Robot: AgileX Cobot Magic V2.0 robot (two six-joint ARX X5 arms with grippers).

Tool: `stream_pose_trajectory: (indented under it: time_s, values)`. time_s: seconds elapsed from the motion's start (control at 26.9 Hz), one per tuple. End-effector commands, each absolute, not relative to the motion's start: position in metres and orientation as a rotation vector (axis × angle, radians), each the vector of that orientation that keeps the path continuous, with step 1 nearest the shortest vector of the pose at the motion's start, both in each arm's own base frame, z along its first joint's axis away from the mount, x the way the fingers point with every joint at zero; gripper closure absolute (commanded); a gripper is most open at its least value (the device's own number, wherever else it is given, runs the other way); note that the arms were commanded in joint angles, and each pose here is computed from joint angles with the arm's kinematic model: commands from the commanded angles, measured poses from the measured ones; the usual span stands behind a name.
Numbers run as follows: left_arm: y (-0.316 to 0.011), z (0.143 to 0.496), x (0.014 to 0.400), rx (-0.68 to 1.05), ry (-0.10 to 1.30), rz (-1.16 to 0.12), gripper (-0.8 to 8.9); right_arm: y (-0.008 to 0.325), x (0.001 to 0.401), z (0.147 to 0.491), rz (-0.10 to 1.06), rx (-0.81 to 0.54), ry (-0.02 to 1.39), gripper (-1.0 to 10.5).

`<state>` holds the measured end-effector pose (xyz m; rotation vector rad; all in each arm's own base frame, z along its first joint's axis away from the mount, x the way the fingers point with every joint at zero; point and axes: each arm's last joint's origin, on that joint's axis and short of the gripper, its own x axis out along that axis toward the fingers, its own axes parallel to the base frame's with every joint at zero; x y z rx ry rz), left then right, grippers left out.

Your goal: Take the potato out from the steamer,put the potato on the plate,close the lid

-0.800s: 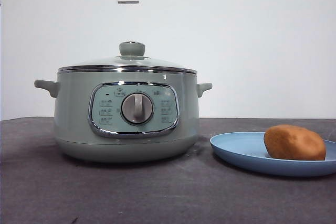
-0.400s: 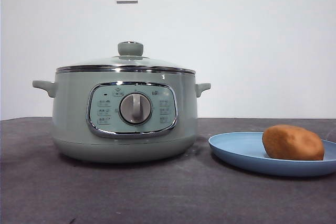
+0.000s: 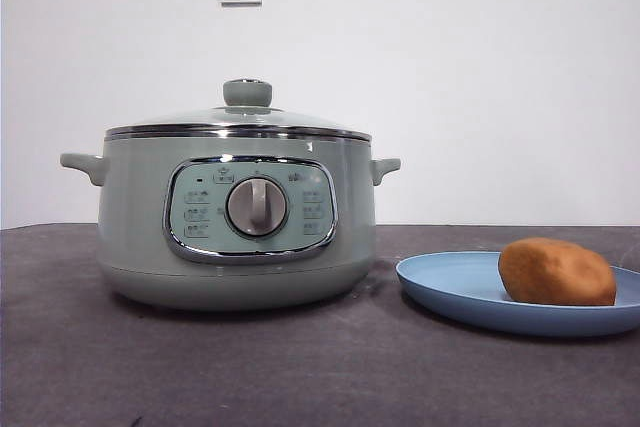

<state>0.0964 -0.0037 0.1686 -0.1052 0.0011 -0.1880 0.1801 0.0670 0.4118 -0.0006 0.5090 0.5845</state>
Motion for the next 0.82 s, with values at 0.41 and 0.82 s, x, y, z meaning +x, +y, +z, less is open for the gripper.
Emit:
stream_pose_trajectory:
  time_s: [0.41, 0.82]
  values:
    - [-0.001, 0.147, 0.096, -0.172, 0.187, -0.087, 8.14, 0.067, 0.180, 0.413, 0.582, -0.002, 0.503, 9.5]
    - [-0.001, 0.148, 0.096, -0.171, 0.180, -0.086, 8.14, 0.067, 0.180, 0.413, 0.582, -0.002, 0.505, 9.5]
